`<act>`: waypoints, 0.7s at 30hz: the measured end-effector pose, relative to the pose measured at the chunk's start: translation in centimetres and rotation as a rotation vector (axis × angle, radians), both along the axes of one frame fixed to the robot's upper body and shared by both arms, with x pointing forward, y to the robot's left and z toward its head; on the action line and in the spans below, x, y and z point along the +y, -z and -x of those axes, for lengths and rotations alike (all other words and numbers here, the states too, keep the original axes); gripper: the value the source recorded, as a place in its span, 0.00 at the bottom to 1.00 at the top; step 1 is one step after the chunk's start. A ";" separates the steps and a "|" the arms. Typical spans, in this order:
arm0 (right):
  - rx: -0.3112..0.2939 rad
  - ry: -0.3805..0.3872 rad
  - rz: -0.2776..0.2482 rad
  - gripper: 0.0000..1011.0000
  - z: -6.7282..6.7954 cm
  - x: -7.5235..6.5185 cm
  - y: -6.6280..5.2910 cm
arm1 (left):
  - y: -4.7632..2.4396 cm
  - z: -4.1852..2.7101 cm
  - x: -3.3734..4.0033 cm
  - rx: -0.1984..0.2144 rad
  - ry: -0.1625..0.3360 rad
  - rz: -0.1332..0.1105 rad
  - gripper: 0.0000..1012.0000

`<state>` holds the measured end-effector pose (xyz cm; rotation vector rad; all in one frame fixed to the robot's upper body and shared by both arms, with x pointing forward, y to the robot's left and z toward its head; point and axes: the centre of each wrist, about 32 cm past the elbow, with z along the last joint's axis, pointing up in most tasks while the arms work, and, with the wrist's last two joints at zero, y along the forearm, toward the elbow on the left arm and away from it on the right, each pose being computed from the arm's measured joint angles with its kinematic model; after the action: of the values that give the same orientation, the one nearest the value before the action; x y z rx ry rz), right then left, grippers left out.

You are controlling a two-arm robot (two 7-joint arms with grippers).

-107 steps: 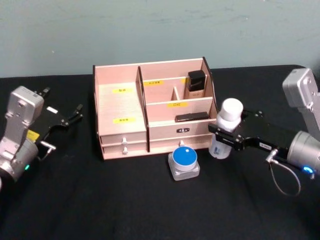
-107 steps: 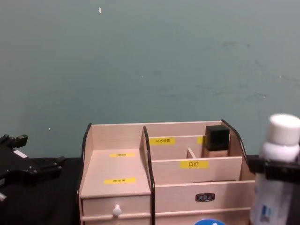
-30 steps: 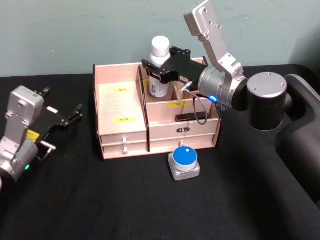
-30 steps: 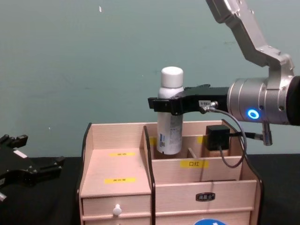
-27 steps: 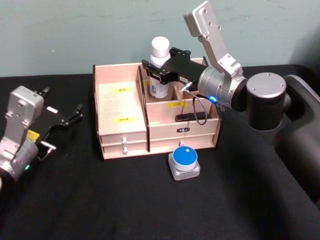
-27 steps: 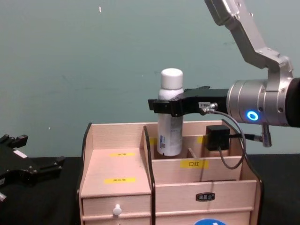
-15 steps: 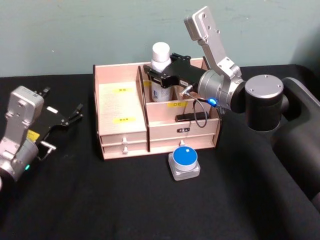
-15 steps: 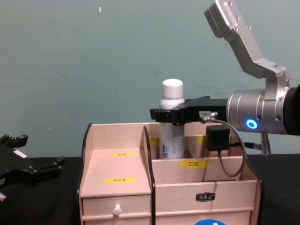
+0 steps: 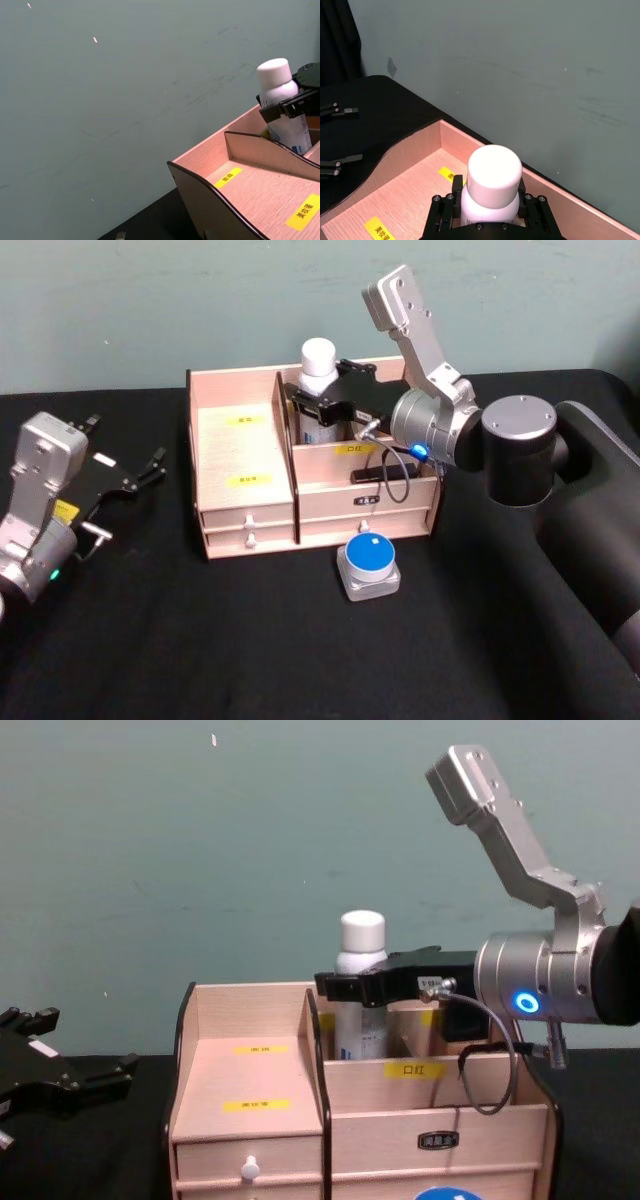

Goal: Pick up the facial cleanser and watermelon frost from the table and place them into the tiered storage box.

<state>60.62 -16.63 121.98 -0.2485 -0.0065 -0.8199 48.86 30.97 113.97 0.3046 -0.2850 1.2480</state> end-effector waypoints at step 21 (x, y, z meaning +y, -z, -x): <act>0.027 0.010 0.039 0.60 -0.2 0.0 1.1 | 0.00 0.00 0.00 0.000 0.000 0.000 1.00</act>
<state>60.81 -16.58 120.91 -0.2963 0.0043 -0.8268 48.86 30.97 113.98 0.3044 -0.2851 1.2480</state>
